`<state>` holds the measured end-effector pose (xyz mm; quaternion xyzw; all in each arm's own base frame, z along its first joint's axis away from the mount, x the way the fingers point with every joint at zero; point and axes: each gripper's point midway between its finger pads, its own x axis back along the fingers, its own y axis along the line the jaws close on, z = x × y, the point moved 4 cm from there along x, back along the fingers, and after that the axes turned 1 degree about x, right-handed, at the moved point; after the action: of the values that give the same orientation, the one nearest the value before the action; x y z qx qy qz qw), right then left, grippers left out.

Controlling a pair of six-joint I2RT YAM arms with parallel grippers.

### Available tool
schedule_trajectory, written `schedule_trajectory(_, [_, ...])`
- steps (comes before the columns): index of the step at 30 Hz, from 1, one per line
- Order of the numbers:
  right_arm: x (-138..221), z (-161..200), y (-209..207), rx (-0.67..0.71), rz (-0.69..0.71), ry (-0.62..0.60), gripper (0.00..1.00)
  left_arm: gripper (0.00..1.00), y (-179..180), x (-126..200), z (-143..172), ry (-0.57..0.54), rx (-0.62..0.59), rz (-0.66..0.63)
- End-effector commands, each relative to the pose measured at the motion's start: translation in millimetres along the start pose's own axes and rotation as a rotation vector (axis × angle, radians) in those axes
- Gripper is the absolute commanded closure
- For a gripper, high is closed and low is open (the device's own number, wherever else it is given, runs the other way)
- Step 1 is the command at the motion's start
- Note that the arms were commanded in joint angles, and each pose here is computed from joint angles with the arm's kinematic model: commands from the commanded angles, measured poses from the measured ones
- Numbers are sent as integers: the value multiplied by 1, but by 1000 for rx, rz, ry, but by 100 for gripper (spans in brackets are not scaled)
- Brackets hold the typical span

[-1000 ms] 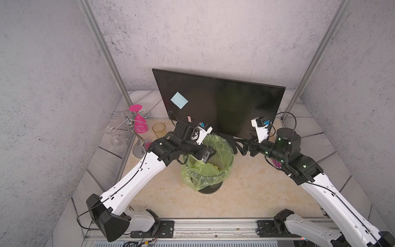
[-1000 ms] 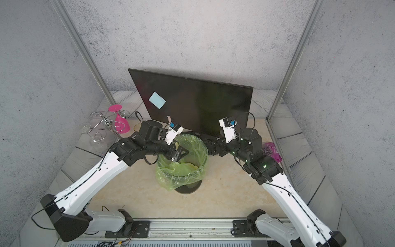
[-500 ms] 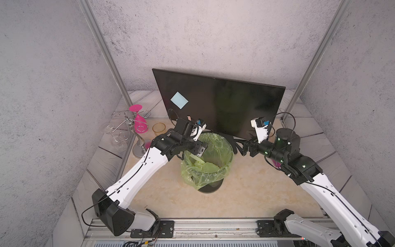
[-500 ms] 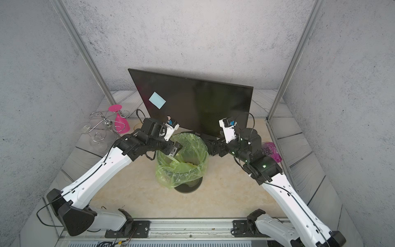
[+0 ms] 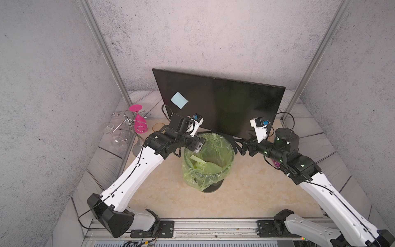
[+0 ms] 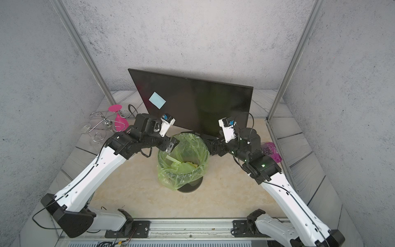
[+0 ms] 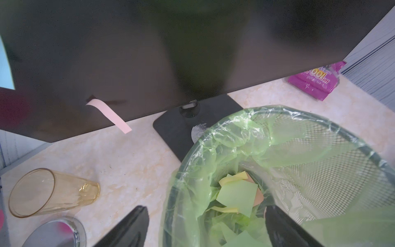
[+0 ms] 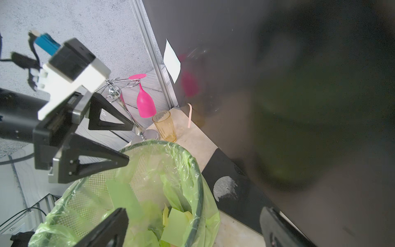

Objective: Remove the sticky note from the monitor
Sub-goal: Place the sticky note in the trash bin, then tear off the sticky note from the monitor.

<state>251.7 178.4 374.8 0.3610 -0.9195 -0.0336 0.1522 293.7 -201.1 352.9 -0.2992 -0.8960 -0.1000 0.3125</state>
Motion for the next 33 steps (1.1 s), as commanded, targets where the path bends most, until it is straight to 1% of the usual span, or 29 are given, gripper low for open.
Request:
schedule_trajectory(1, [1, 1, -1, 4, 4, -7, 1, 9, 20, 27, -22, -98, 73, -2])
schedule_trajectory(4, [2, 1, -1, 7, 6, -7, 1, 9, 38, 29, -32, -140, 123, -9])
schedule_trajectory(6, [2, 1, -1, 8, 8, -7, 1, 10, 55, 27, -36, -171, 180, -22])
schedule_trajectory(9, [3, 0, -1, 10, 8, -9, 1, 11, 85, 15, -36, -207, 281, -48])
schedule_trajectory(12, [5, 0, 0, 15, 6, -12, 1, 13, 118, 3, -34, -271, 390, -68])
schedule_trajectory(15, [5, -1, 1, 17, -1, -15, 1, 14, 142, -4, -35, -324, 449, -90])
schedule_trajectory(17, [3, 0, 1, 14, -4, -13, 1, 14, 153, -9, -36, -366, 484, -74])
schedule_trajectory(19, [1, 2, 1, 10, -10, -9, 1, 15, 161, -15, -41, -413, 526, -7])
schedule_trajectory(22, [-2, 4, 0, 7, -12, -6, 1, 16, 168, -31, -41, -408, 569, 50])
schedule_trajectory(25, [-3, 5, 0, 3, -16, -6, 1, 17, 175, -46, -45, -444, 623, 130])
schedule_trajectory(27, [-4, 5, 0, 2, -16, -4, 1, 18, 175, -55, -49, -458, 630, 181])
schedule_trajectory(30, [-4, 5, 0, 4, -14, -4, 1, 19, 178, -64, -52, -468, 651, 207])
schedule_trajectory(33, [-5, 6, -1, 5, -11, -3, 1, 19, 184, -69, -52, -486, 665, 200])
